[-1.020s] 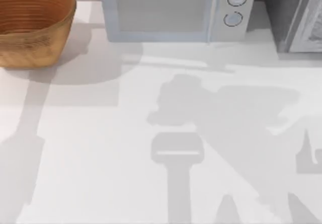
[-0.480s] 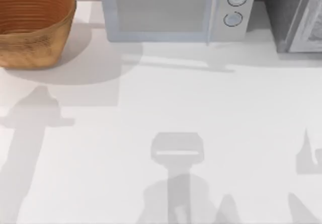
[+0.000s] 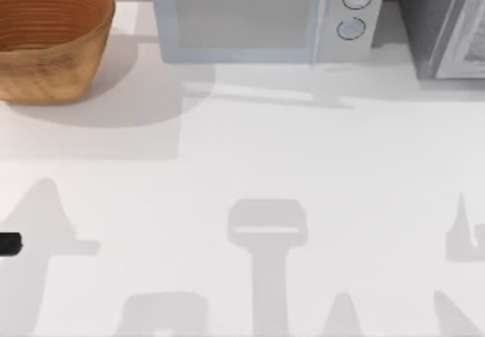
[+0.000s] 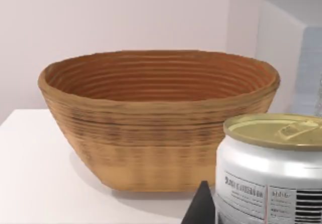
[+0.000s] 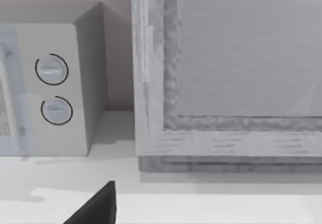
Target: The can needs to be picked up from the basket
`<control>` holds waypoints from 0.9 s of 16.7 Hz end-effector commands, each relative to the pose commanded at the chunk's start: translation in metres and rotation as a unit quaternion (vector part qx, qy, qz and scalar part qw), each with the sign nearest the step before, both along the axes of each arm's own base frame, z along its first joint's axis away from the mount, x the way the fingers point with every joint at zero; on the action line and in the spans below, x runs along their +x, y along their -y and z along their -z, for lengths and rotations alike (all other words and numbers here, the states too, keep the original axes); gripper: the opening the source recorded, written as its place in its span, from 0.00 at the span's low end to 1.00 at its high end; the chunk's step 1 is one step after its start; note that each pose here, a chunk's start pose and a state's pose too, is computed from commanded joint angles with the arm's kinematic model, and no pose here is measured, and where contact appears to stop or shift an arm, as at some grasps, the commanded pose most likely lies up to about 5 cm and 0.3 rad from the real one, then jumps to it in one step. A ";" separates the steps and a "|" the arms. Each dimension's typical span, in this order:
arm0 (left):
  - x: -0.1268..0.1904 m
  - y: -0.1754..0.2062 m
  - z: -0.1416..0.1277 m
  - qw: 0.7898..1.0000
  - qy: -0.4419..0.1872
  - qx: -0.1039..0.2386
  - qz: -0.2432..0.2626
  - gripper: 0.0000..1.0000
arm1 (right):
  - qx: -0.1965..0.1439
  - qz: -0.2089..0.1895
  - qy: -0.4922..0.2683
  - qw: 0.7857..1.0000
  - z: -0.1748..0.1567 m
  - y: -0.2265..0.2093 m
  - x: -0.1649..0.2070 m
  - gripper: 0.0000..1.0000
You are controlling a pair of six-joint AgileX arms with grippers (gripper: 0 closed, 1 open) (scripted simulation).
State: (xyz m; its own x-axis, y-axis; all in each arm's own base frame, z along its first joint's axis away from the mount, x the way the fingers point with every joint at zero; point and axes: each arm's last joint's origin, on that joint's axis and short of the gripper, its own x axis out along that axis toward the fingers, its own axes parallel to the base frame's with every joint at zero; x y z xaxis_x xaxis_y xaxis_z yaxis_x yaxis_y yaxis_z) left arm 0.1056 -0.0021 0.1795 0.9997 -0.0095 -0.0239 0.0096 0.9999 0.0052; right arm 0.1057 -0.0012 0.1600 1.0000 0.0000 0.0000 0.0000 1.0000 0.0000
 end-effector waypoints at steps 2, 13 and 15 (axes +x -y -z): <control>0.000 -0.001 0.015 1.000 0.010 -0.001 -0.003 0.00 | 0.000 0.000 0.000 1.000 0.000 0.000 0.000 1.00; 0.002 0.001 0.005 1.000 0.025 0.002 0.010 0.00 | 0.000 0.000 0.000 1.000 0.000 0.000 0.000 1.00; 0.008 0.002 -0.009 0.999 0.033 0.005 0.029 0.00 | 0.000 0.000 0.000 1.000 0.000 0.000 0.000 1.00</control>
